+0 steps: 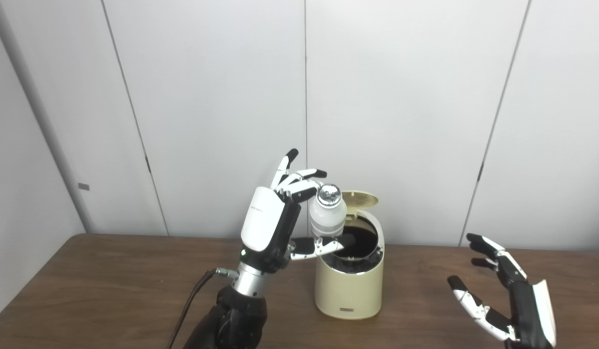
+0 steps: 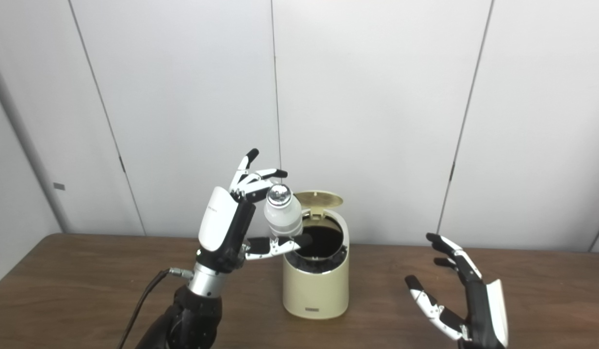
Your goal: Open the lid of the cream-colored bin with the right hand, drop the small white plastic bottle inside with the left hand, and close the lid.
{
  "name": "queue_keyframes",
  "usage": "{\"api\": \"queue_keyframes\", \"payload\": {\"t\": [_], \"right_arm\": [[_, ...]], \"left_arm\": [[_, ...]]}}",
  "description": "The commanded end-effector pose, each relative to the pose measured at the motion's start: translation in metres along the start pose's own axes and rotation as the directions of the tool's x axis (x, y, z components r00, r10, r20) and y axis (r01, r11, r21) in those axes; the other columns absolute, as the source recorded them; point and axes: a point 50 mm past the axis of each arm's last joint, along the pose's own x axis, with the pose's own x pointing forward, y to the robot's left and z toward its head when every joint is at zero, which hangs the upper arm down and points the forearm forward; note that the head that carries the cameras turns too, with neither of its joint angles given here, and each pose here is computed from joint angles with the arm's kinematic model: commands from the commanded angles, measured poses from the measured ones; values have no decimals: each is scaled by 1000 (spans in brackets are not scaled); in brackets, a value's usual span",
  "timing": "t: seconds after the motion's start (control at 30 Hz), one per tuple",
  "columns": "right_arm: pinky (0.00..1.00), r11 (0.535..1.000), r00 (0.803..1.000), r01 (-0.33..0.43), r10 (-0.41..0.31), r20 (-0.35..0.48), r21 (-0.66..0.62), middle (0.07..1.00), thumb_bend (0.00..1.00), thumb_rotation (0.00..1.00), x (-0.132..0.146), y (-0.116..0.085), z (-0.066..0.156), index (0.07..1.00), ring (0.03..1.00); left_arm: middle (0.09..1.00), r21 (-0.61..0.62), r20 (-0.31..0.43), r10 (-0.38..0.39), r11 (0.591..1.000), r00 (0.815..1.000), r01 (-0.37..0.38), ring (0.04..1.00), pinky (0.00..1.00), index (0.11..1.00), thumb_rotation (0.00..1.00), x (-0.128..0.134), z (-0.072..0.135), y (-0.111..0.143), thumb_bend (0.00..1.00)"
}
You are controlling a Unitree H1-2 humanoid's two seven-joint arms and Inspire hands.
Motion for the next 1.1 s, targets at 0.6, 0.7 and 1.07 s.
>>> {"api": "queue_keyframes", "payload": {"t": [0.6, 0.7, 1.07], "right_arm": [[696, 999, 996, 10, -13, 83, 39, 823, 236, 350, 13, -3, 12, 782, 816], [700, 999, 996, 6, -9, 84, 35, 824, 237, 325, 11, -4, 13, 784, 817], [699, 1000, 996, -1, -1, 89, 18, 816, 244, 360, 6, -2, 18, 780, 814]], "left_arm": [[476, 13, 102, 89, 996, 991, -90, 744, 1000, 486, 0, 13, -6, -27, 526], [474, 9, 96, 78, 997, 992, -79, 740, 1000, 489, 0, 12, -7, -33, 525], [471, 37, 129, 48, 998, 991, -53, 737, 1000, 494, 0, 22, -19, -43, 525]]}}
